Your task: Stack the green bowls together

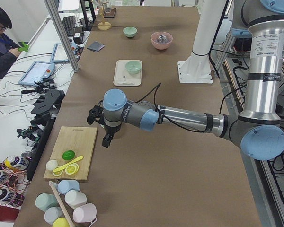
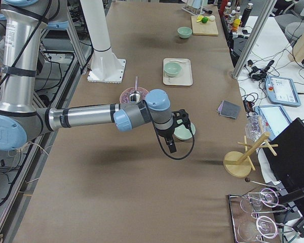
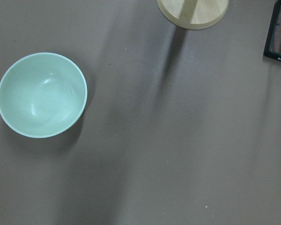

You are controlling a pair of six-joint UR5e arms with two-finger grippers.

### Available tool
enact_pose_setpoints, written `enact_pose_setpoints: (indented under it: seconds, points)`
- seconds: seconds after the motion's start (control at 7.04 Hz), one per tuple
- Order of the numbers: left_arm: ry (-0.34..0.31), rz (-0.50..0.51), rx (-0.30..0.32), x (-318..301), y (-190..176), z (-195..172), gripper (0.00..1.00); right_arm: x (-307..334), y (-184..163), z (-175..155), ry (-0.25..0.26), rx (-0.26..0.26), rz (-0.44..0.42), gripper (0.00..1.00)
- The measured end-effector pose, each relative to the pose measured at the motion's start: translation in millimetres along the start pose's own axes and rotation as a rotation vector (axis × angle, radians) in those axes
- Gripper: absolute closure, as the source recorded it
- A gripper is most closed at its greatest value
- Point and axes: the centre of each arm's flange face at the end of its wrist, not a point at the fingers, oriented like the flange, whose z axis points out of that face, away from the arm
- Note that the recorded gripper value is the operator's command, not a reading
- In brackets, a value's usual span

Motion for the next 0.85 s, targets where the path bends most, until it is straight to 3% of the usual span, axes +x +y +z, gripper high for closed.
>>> enact_pose_setpoints:
  seconds: [0.14,0.43,0.57,0.85]
  points:
    - [0.007,0.041,0.045,-0.3,-19.9,5.2,0.02,-3.8,-7.5,5.7,0.007,-0.005,-0.009,0.00]
    - [0.018,0.064,0.071,3.1,-52.2,19.5,0.02,-5.4,-28.7,28.5,0.022,-0.025,-0.004,0.00]
    - [0.033,0.084,0.067,18.1,-68.6,32.2,0.02,-7.1,-42.7,45.9,0.026,-0.044,0.006,0.00]
    - [0.073,0.086,0.001,55.5,-78.7,79.9,0.02,-10.3,-57.7,70.1,0.032,-0.074,0.007,0.00]
